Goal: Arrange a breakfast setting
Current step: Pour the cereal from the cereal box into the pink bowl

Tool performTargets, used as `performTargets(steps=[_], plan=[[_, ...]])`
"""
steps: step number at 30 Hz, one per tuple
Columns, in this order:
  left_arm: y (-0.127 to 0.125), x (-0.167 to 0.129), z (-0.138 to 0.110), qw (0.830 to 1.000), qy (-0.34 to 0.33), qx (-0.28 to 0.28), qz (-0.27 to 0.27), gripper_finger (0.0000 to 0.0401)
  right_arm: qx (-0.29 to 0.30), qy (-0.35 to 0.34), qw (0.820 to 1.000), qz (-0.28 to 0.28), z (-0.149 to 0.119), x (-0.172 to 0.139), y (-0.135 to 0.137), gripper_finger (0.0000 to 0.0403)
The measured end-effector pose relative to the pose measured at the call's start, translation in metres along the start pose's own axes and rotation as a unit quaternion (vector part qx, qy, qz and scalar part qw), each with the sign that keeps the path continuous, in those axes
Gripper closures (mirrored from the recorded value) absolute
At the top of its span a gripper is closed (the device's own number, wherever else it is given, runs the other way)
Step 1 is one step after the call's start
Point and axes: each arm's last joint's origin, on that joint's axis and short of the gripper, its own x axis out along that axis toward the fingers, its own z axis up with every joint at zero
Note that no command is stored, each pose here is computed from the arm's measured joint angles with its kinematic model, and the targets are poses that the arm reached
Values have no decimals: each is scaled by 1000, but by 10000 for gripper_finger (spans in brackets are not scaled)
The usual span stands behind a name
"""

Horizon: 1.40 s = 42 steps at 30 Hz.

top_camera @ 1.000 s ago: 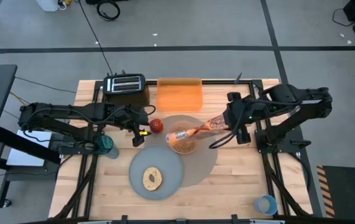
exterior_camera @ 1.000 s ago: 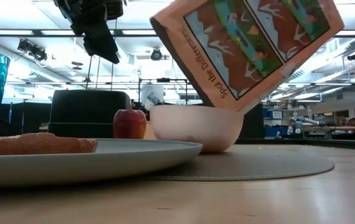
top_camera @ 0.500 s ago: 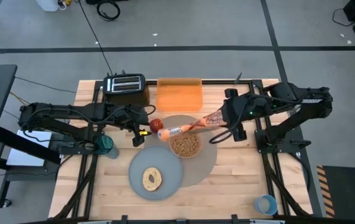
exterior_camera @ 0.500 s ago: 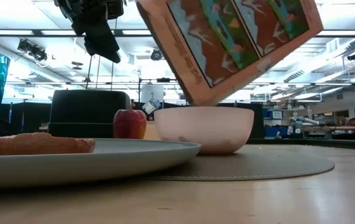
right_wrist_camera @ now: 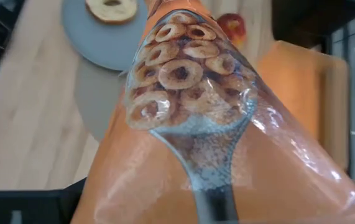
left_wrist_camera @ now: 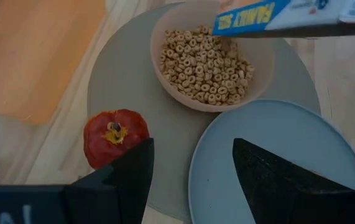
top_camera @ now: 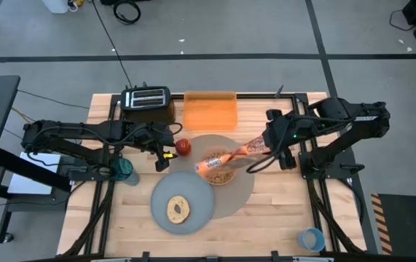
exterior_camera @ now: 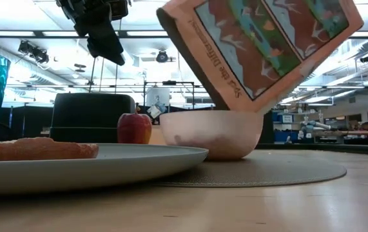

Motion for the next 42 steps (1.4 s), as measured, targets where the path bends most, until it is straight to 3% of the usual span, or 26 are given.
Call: performTargets(steps=[4,11,15,31,42], plan=[[0,0,0,1000,-2,0,0,175,-4,-12,1000,-13,3,0,-1,166],[0,0,1,1000,-3,-1,-1,175,-30,-65,997,14,13,-1,0,166],[0,0,1,1000,-3,-1,-1,175,-27,-63,998,-7,15,3,-2,166],[0,0,0,1000,-2,-1,-1,175,-39,-56,998,-2,27,23,-10,166],[0,0,0,1000,-2,1,-1,175,-17,-37,998,-43,24,26,-23,166]])
